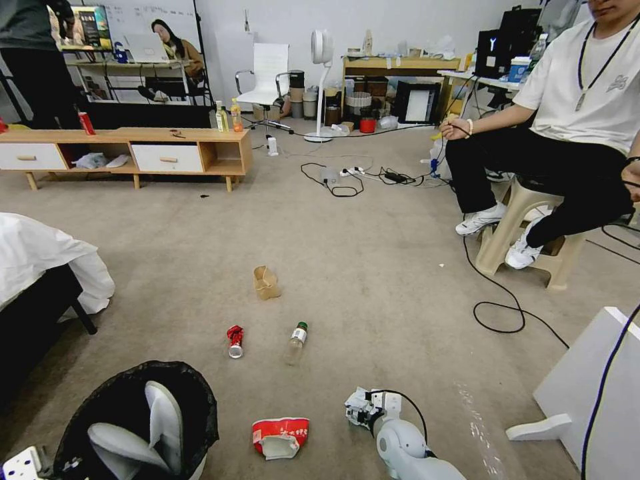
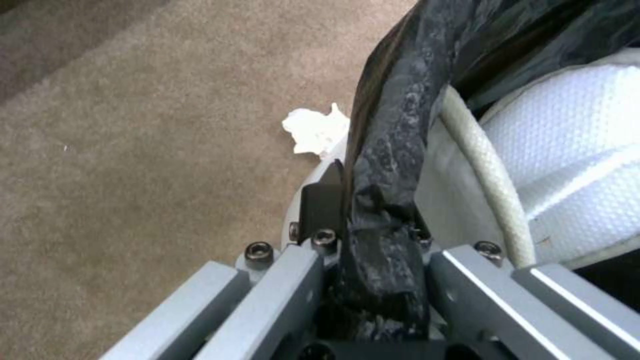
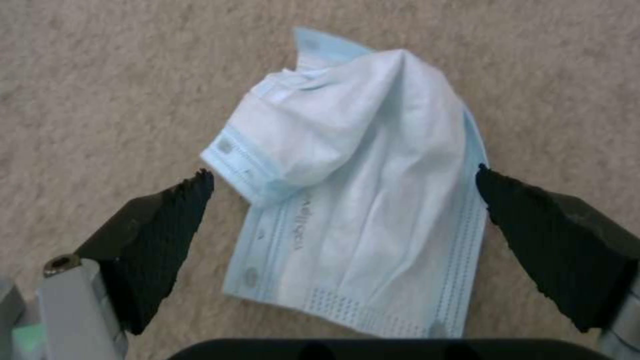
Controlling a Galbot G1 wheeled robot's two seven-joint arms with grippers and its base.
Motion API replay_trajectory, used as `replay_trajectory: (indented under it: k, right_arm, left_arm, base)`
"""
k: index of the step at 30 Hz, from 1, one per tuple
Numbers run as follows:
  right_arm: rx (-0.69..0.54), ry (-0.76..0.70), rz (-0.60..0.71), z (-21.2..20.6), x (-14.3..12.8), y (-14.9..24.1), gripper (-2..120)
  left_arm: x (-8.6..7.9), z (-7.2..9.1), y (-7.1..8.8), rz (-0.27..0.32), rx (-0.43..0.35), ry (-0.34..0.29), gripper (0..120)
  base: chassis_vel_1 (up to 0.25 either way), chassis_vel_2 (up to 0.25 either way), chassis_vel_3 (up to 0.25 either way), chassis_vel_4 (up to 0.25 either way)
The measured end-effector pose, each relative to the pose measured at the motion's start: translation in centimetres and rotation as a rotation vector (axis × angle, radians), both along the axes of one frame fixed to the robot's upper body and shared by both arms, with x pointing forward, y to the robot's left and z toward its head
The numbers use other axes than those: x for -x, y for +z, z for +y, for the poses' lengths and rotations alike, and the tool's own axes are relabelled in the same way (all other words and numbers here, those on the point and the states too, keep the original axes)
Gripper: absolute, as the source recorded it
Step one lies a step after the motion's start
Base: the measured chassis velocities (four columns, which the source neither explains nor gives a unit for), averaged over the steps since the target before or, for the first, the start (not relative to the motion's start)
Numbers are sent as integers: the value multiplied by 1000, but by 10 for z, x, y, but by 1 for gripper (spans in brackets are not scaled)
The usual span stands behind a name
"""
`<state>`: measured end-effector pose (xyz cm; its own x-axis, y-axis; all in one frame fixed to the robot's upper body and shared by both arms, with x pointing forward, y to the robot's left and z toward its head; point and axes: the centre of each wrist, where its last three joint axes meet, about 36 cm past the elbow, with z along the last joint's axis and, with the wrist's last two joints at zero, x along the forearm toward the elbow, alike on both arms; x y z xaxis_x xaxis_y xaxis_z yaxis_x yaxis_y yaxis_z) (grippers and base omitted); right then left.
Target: Pick up the trash bin and place the garbage on the floor into it.
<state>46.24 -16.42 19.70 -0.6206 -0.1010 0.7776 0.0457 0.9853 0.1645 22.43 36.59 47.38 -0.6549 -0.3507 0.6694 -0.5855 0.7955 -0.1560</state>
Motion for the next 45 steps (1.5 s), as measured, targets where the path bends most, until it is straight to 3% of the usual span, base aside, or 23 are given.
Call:
replay_trajectory:
  k: [9,11,18,19,22,25,32,33,35,42,45]
  right_arm:
    - [15,1,-14,-3,-2,-4,97]
    - [18,9,-22,1,-2,-5,85]
    - [24,18,-26,2,-1,-9,65]
    - [25,19,-28,2,-1,-9,56]
    - [25,20,-29,2,1,-10,50]
    - [26,26,-28,3,3,-11,34]
    - [38,29,-26,0,5,-16,17]
    - [40,31,-26,-1,5,-18,7]
    - [40,32,-27,-2,6,-18,0]
    - [22,44,-40,-4,16,-8,0]
    - [-4,50,-77,-6,19,13,0]
  left_arm:
    - [0,0,-2,5,0,-2,2]
    - [1,-1,-2,6,0,-2,2]
    - [3,-2,-2,9,-3,-2,2]
    - [3,-2,-2,10,-5,-2,2]
    - [3,-2,-2,10,-6,-2,2]
    - [1,-4,-4,10,-3,-5,2]
    - [0,-5,-5,13,-1,-9,2]
    - [0,-6,-6,13,0,-10,2]
    - [0,-6,-6,13,0,-11,2]
    - [-1,-8,-7,17,2,-19,2]
    - [-4,-13,-8,11,12,-32,2]
  base:
    - [0,0,0,0]
    - [0,0,0,0]
    - [0,0,0,0]
    - [0,0,0,0]
    - [0,0,0,0]
    - [0,0,0,0]
    - [0,0,0,0]
    - [0,0,0,0]
    - [0,0,0,0]
    - [0,0,0,0]
    - [0,0,0,0]
